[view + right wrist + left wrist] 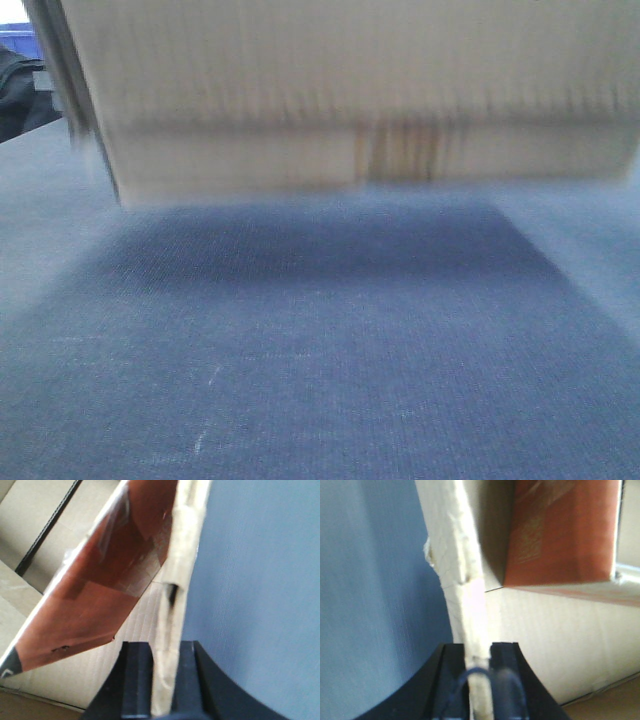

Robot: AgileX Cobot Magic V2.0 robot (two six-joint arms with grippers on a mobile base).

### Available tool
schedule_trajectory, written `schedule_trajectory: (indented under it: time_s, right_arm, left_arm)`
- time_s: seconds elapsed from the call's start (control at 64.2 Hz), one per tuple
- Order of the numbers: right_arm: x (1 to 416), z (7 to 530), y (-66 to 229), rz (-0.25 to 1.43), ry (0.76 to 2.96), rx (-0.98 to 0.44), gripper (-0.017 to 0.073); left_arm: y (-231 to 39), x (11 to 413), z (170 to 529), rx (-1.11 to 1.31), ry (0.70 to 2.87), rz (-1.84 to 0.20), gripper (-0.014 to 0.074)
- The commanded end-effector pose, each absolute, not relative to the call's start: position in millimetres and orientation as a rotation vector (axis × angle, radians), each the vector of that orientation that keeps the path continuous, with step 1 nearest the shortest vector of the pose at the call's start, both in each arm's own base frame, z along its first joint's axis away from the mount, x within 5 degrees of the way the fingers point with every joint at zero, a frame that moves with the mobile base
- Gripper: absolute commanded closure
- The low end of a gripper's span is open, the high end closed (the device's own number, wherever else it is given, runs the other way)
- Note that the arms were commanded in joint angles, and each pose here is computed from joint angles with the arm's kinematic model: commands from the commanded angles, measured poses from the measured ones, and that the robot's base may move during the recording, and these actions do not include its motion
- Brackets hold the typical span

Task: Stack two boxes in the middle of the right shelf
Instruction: 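Lift the stacked boxes off the table with both grippers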

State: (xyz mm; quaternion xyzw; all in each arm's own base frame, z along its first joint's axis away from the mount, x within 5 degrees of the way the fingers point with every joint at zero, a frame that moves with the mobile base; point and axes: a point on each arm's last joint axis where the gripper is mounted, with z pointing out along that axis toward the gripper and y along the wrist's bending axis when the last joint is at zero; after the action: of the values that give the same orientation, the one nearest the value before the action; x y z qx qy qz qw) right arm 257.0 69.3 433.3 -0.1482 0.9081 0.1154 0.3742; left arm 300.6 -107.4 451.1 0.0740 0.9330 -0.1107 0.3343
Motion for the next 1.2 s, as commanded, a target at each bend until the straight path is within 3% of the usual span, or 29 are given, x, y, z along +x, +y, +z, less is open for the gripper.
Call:
schedule_trajectory:
  time_s: [0.0,0.218,1.183]
  right_arm:
    - [242,467,65,0.288,2.178,-0.377,0.0713]
    - [223,506,65,0.334,2.039,-0.370,0.0713]
    - [220,509,66,0.364,2.024,-0.369,0.0713]
  left_arm:
    - [-97,278,493,0.185,2.281,-0.298,0.0705]
    - [-88,255,535,0.173,2.125,-0.316,0.0705]
    - [-88,259,533,0.166,2.111,-0.309,0.0705]
